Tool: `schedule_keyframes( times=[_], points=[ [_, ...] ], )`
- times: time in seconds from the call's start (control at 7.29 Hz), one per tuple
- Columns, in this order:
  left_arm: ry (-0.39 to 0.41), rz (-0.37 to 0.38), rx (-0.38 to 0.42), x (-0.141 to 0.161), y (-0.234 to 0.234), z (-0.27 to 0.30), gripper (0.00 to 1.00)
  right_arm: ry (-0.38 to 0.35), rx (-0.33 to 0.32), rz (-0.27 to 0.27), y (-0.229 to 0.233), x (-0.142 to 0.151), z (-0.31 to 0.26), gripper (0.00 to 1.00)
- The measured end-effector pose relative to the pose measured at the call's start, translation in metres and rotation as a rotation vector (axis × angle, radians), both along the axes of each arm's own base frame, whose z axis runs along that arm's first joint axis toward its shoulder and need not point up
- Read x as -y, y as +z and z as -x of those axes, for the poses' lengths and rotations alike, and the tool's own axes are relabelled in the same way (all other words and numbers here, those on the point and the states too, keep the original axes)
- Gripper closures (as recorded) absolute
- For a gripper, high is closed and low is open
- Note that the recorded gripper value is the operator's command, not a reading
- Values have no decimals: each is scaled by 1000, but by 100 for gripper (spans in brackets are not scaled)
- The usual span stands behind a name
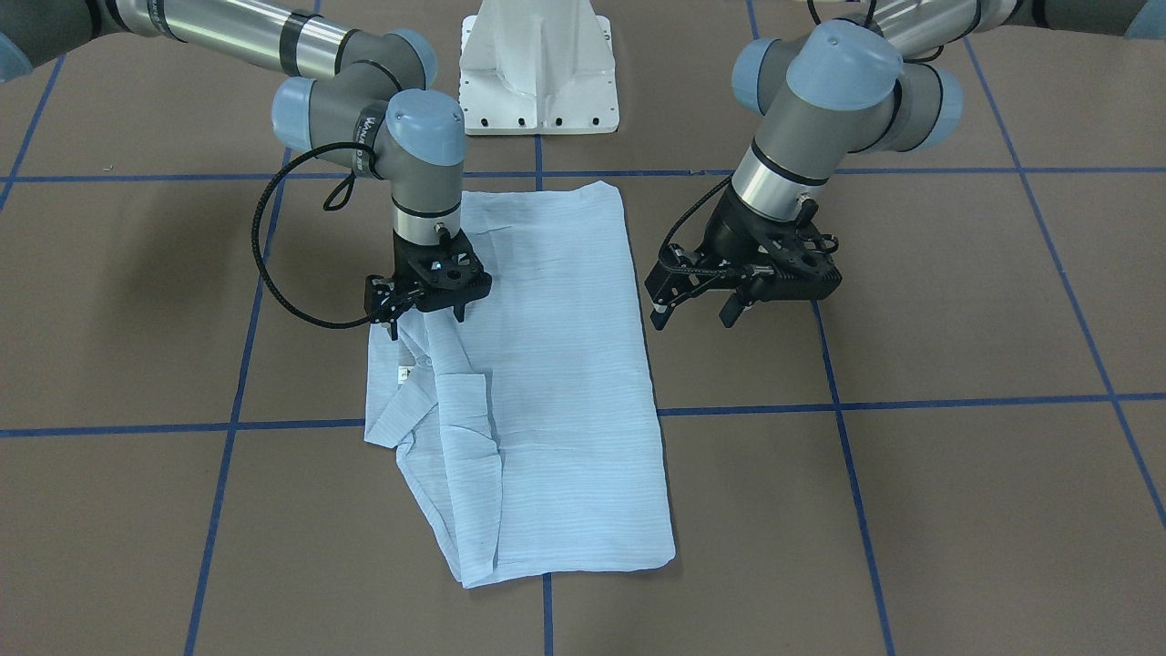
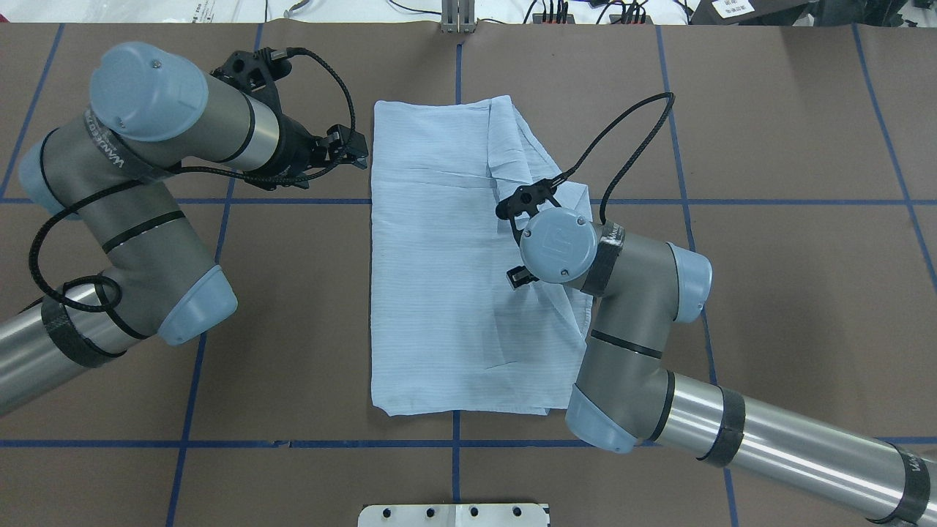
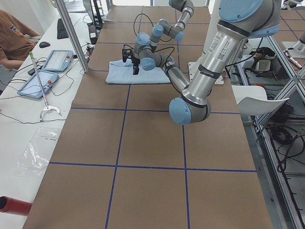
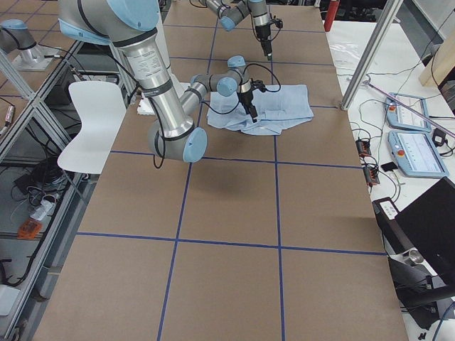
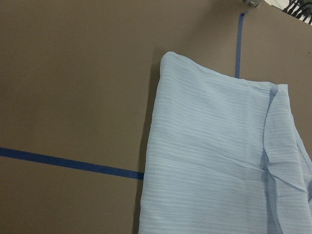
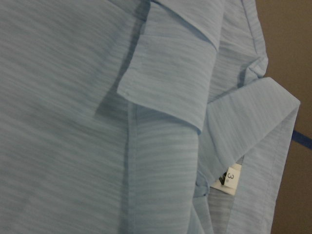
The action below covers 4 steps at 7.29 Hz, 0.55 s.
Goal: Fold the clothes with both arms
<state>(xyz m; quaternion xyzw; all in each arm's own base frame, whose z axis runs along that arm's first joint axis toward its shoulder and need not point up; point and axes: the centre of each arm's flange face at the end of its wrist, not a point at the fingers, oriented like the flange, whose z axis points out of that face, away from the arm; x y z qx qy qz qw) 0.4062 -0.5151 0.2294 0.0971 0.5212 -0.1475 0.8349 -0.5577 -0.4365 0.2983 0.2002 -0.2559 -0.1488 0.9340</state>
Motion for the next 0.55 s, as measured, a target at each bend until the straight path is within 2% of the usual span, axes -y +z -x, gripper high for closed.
schedule_keyframes(
  times=[0.27, 0.55],
  points=[
    [0, -2, -3, 0, -2, 0, 0, -10, -17, -1, 10, 2, -4, 0],
    [3, -4, -6, -1, -5, -1, 0, -5, -44, -8, 24, 28, -31, 0]
  ],
)
